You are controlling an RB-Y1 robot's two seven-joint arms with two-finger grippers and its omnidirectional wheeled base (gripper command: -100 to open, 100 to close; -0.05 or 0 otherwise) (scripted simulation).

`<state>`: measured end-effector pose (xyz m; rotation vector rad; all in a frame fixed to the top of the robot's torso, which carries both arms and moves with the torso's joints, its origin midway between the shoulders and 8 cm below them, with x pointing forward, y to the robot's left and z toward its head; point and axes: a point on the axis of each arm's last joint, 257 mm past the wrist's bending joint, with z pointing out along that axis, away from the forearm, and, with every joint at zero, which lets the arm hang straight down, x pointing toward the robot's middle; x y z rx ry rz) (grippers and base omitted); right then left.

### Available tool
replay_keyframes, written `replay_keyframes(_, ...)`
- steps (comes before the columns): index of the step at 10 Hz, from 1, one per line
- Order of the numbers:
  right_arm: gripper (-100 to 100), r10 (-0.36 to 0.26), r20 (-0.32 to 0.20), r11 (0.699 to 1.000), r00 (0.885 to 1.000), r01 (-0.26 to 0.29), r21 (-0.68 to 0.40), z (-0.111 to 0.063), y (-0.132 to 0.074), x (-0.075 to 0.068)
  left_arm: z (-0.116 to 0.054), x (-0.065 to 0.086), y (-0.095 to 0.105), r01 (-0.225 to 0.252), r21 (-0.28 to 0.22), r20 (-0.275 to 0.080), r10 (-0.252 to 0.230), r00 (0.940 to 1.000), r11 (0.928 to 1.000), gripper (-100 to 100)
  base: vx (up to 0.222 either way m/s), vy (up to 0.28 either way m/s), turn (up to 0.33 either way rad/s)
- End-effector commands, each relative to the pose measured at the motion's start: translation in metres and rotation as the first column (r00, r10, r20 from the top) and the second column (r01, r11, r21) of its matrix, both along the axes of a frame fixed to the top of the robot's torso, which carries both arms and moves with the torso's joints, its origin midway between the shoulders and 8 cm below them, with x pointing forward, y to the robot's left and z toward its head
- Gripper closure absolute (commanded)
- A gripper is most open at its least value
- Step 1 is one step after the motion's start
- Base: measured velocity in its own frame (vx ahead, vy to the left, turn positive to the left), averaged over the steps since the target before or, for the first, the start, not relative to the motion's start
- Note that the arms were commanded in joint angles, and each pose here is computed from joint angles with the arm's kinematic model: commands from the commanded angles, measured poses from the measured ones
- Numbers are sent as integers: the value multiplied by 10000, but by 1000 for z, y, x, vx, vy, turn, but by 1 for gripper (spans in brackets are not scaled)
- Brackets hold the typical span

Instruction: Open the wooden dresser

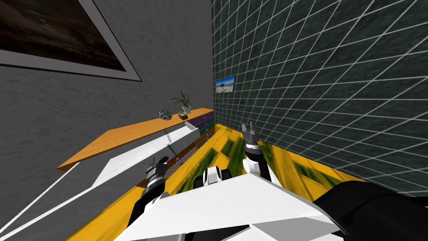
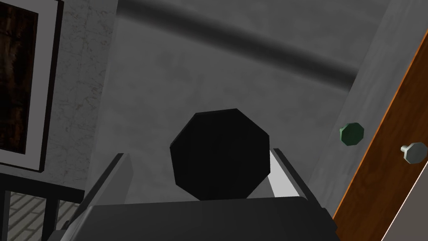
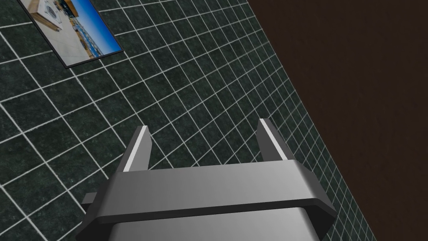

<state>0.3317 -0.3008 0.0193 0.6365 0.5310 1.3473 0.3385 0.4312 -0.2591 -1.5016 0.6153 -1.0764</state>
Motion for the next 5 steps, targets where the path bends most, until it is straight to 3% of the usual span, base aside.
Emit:
replay_keyframes(1, 0, -1, -1, 10000, 10000, 1, -1, 0, 0, 0, 12, -8, 4, -34, -19, -17, 34, 10000, 10000, -100, 49, 13, -11)
replay_keyframes(5, 0, 0, 0, 10000, 10000, 0, 0, 0, 0, 0, 32, -20, 9, -70, -33, -61, 70, 10000, 10000, -100, 35, -7, -9)
